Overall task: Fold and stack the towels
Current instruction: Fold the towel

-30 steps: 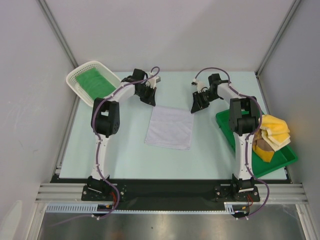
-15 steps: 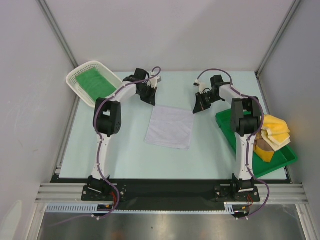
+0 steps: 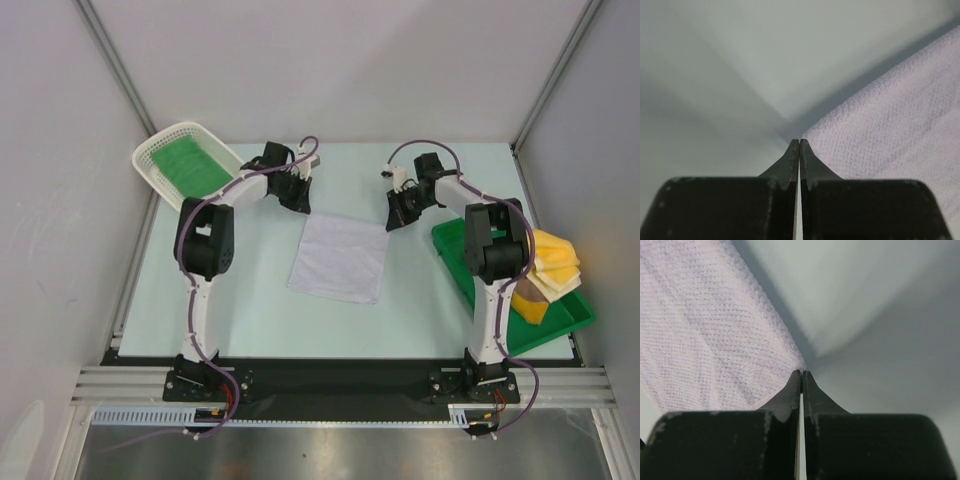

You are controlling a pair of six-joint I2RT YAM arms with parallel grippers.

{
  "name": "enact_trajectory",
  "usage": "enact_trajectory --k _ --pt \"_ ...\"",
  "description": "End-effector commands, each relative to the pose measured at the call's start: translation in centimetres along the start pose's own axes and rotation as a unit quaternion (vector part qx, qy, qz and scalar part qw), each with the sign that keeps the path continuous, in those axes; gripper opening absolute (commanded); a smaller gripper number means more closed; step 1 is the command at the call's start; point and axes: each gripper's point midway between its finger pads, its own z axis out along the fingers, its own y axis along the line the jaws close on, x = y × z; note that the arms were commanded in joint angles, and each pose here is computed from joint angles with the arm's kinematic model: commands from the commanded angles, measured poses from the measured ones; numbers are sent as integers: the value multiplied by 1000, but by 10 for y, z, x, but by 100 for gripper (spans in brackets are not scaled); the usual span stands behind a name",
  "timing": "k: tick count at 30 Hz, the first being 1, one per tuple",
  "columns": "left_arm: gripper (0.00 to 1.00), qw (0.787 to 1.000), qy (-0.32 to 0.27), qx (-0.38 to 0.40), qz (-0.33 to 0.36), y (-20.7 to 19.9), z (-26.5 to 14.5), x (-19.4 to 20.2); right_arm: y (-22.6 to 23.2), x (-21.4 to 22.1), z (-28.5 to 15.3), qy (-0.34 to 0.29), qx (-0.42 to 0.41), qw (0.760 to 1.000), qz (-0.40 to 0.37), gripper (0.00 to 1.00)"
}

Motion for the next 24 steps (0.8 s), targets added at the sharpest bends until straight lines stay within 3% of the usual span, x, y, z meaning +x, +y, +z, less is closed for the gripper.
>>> enact_trajectory --k 1,6,14,24 --pt "0 994 -93 -4 55 -20 -48 -53 7 -26 -29 -27 59 997 -44 0" --pt "0 988 -127 -19 81 -34 -73 -55 22 -14 -31 -5 100 994 -54 0" --pt "0 989 -127 -22 78 -47 -91 -37 67 -13 -53 -20 132 989 -68 0" --pt "3 990 -127 -27 56 -65 -105 12 114 26 -58 5 144 988 -56 0"
